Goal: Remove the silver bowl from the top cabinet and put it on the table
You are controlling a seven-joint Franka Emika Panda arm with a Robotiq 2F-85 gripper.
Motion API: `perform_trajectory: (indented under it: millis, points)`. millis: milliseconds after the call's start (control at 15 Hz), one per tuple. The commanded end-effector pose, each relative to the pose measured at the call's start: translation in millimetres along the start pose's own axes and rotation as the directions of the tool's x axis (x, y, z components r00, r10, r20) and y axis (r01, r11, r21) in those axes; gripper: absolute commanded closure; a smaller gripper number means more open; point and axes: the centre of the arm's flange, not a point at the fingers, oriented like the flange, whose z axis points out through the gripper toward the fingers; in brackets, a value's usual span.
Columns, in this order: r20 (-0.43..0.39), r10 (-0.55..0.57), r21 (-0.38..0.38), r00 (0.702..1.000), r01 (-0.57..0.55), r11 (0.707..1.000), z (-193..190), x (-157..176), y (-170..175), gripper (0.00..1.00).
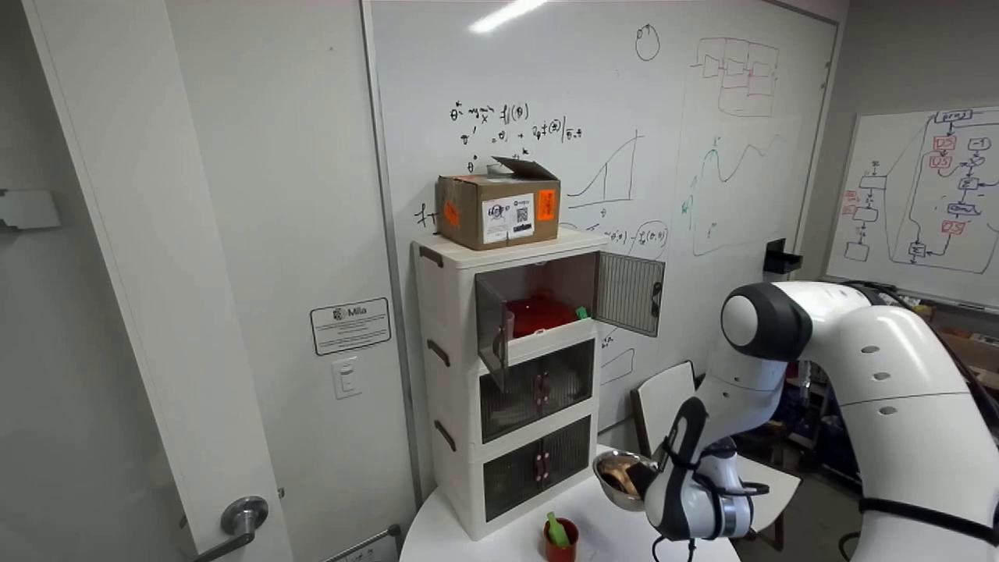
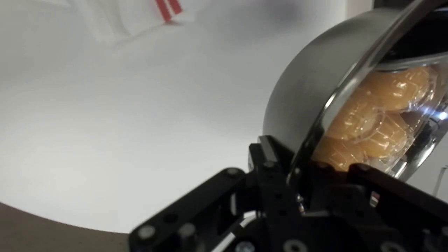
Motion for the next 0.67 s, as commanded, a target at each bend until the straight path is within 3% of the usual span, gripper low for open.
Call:
perform_trajectory:
  millis: [0, 400, 600]
  points:
    - [0.002, 0.084, -0.017, 0.996, -0.084, 0.996, 82.1, 40.4, 36.0, 0.99]
    - [-0.018, 0.202, -0.077, 0.979, -0.203, 0.976, 161.9, 87.8, 88.1, 0.99]
    - [-0.023, 0.217, -0.029, 0.976, -0.217, 0.976, 168.1, 98.6, 78.5, 0.99]
